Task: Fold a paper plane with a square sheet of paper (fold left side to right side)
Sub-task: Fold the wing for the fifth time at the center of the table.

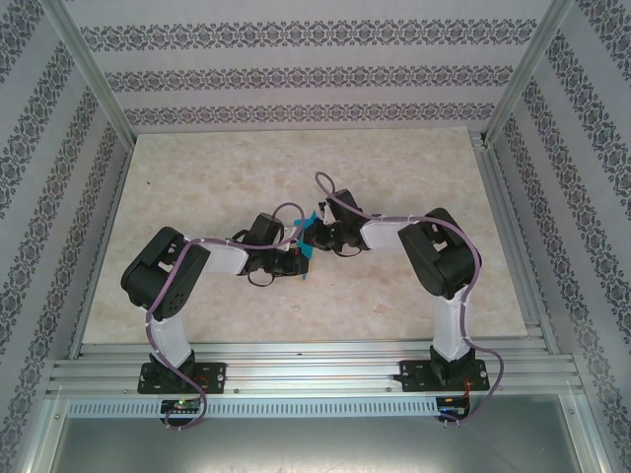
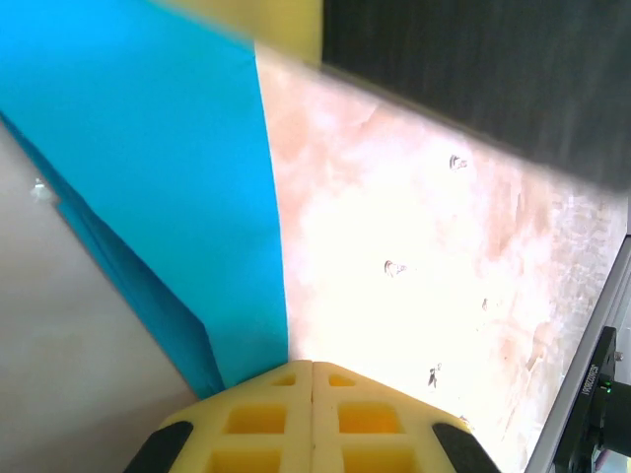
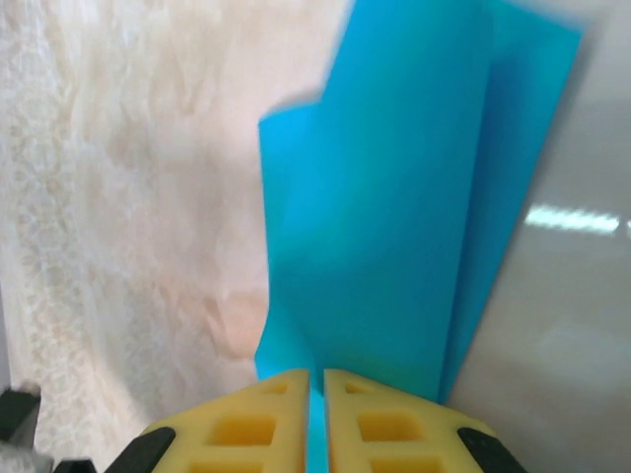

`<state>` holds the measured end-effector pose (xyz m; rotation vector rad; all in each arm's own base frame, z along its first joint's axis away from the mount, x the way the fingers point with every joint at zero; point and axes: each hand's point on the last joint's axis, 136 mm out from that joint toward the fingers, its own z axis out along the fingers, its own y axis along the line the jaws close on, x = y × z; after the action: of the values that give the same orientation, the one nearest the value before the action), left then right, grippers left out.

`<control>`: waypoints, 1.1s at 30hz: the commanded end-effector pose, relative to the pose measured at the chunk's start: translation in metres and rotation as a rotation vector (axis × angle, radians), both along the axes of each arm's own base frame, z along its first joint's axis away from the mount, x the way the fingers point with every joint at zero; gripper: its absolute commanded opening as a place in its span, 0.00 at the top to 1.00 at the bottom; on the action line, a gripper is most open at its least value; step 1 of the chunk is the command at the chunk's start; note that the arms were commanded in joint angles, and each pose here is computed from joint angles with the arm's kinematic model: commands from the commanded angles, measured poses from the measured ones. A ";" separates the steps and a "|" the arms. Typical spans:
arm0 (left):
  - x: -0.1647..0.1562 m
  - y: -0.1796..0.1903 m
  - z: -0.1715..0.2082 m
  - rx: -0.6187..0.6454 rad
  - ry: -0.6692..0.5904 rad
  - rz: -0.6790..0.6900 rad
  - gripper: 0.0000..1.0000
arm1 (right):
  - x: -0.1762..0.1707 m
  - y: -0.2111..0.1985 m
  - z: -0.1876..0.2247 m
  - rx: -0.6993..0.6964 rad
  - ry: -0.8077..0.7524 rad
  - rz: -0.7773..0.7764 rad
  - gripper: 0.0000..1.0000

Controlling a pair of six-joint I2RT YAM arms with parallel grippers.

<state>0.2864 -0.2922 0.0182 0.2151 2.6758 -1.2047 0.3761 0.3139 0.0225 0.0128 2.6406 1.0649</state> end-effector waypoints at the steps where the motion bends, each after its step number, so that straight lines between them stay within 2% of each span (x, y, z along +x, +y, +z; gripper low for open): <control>1: -0.039 0.029 -0.059 0.185 0.143 0.006 0.96 | 0.022 -0.014 -0.003 -0.056 -0.062 -0.022 0.87; 21: -0.041 0.030 -0.057 0.183 0.137 -0.002 0.96 | 0.071 -0.044 -0.024 -0.216 -0.073 -0.053 0.87; 33: -0.042 0.030 -0.054 0.177 0.134 0.001 0.97 | 0.098 -0.063 -0.019 -0.216 -0.062 -0.119 0.86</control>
<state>0.2860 -0.2919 0.0187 0.2212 2.6593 -1.2077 0.4416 0.2888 0.0174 -0.0168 2.6836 0.9221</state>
